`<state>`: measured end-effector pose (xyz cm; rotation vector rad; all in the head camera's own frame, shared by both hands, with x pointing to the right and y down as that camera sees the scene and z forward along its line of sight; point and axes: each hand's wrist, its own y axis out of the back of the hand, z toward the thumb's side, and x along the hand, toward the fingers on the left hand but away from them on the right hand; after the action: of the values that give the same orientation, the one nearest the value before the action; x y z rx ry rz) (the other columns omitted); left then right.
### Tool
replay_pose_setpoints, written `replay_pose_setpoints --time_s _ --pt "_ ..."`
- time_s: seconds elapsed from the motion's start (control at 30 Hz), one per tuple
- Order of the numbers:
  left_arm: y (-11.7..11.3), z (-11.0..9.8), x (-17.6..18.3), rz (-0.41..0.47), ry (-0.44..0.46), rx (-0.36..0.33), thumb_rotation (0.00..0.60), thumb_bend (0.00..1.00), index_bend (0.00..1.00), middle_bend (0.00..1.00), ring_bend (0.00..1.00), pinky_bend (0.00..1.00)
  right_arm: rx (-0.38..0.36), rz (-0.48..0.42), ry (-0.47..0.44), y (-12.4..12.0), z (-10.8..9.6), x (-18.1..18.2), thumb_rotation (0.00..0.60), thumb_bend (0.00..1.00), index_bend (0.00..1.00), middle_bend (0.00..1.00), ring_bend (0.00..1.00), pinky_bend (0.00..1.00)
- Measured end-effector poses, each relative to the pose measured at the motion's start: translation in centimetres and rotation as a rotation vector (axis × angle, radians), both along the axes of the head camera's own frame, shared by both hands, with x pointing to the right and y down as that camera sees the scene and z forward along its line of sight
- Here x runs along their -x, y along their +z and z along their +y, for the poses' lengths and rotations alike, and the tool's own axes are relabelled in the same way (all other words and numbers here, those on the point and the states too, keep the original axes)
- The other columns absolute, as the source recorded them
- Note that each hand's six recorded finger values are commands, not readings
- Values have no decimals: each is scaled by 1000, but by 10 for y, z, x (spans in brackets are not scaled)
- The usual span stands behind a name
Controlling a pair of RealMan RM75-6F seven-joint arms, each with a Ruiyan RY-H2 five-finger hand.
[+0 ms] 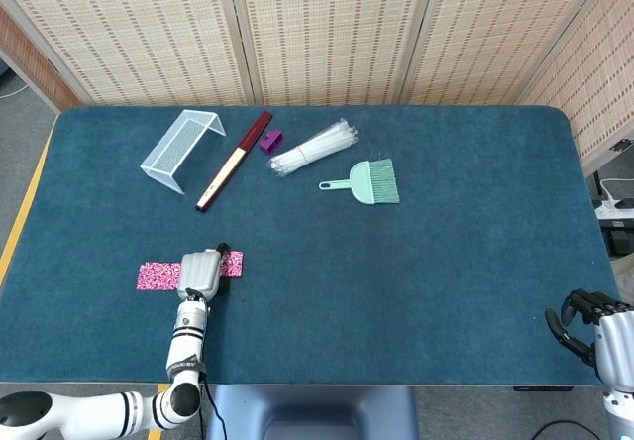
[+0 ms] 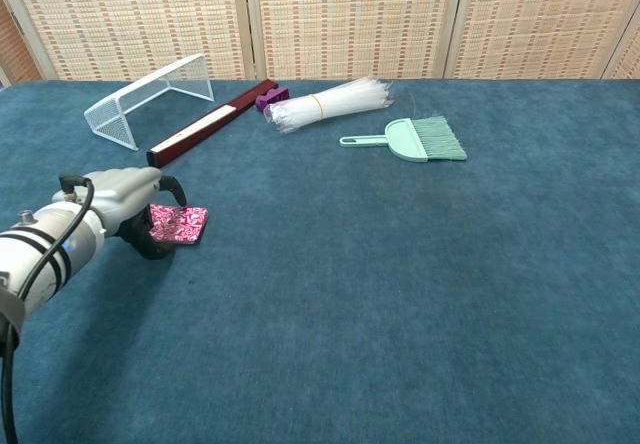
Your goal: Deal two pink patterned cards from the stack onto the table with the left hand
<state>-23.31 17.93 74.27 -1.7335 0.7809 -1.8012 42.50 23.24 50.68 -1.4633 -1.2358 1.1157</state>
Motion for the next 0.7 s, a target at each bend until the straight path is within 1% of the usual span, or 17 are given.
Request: replay_pose_setpoints --time_s 0.7 --pt "2 3 -3 12 -13 -13 600 341 282 1000 1000 1000 1 1 0 0 0 0 600 226 755 699 731 914"
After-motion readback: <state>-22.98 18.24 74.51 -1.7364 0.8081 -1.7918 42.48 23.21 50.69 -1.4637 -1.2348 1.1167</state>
